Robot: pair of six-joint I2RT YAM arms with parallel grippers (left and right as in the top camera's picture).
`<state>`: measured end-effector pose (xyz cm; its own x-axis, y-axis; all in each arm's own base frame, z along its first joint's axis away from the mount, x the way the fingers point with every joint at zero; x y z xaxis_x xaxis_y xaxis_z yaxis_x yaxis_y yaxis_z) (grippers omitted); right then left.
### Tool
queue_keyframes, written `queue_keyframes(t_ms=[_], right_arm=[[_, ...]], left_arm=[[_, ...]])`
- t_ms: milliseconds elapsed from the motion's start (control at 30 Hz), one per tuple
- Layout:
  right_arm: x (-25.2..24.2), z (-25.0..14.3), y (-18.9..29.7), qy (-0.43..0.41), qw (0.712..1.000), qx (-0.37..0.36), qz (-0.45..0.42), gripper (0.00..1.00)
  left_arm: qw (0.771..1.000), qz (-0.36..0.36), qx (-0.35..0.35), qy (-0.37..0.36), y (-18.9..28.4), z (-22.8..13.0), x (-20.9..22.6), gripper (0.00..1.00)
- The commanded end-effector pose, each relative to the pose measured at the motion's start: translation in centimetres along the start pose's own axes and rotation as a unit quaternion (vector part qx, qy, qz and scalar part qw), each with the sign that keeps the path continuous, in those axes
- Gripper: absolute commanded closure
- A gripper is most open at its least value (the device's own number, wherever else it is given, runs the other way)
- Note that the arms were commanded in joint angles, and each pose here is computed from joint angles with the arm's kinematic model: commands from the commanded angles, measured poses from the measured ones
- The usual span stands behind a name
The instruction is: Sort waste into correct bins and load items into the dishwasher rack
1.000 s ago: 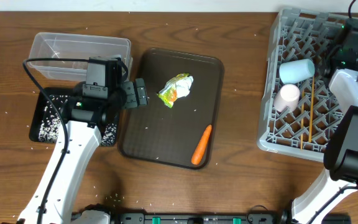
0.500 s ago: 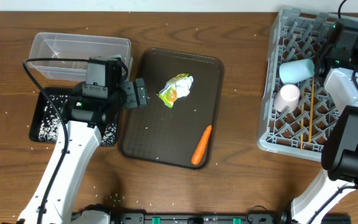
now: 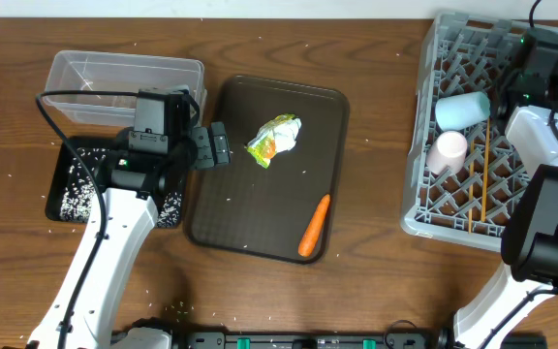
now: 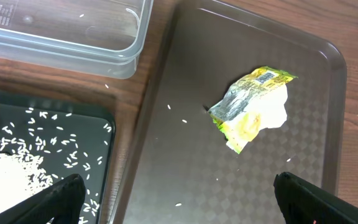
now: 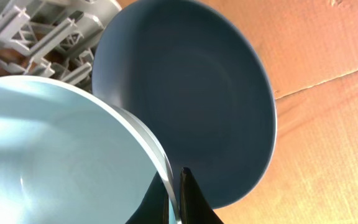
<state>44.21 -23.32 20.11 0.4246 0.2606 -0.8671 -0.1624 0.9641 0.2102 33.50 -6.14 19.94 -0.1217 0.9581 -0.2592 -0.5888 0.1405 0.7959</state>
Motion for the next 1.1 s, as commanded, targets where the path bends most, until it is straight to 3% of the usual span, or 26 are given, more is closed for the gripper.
queue_keyframes(t_ms=[0,767,1067], right_arm=[[-0.2,-0.5,-0.3,0.012,1.000,0.013,-0.009,0.99],[-1.2,-1.7,-2.2,0.048,0.997,0.041,-0.034,0.99],[-0.5,-0.2,-0.6,0.049,0.998,0.014,-0.027,0.99]], left_arm=[[1.000,0.004,-0.001,0.001,-0.1,0.2,0.2,0.02],[1.000,0.004,-0.001,0.001,-0.1,0.2,0.2,0.02],[1.000,0.004,-0.001,0.001,-0.1,0.2,0.2,0.02]])
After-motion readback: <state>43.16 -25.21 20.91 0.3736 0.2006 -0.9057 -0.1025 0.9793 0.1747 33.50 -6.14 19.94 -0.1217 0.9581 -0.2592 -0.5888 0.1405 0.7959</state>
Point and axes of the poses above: each gripper's point midway between its finger pads, its own y axis back along the fingers, its own x axis along the line the jaws close on, z = x × y, the point moved 3 cm from there along y, back along the fingers, and after that the axes turned 5 degrees about y, right-handed, at the moved point
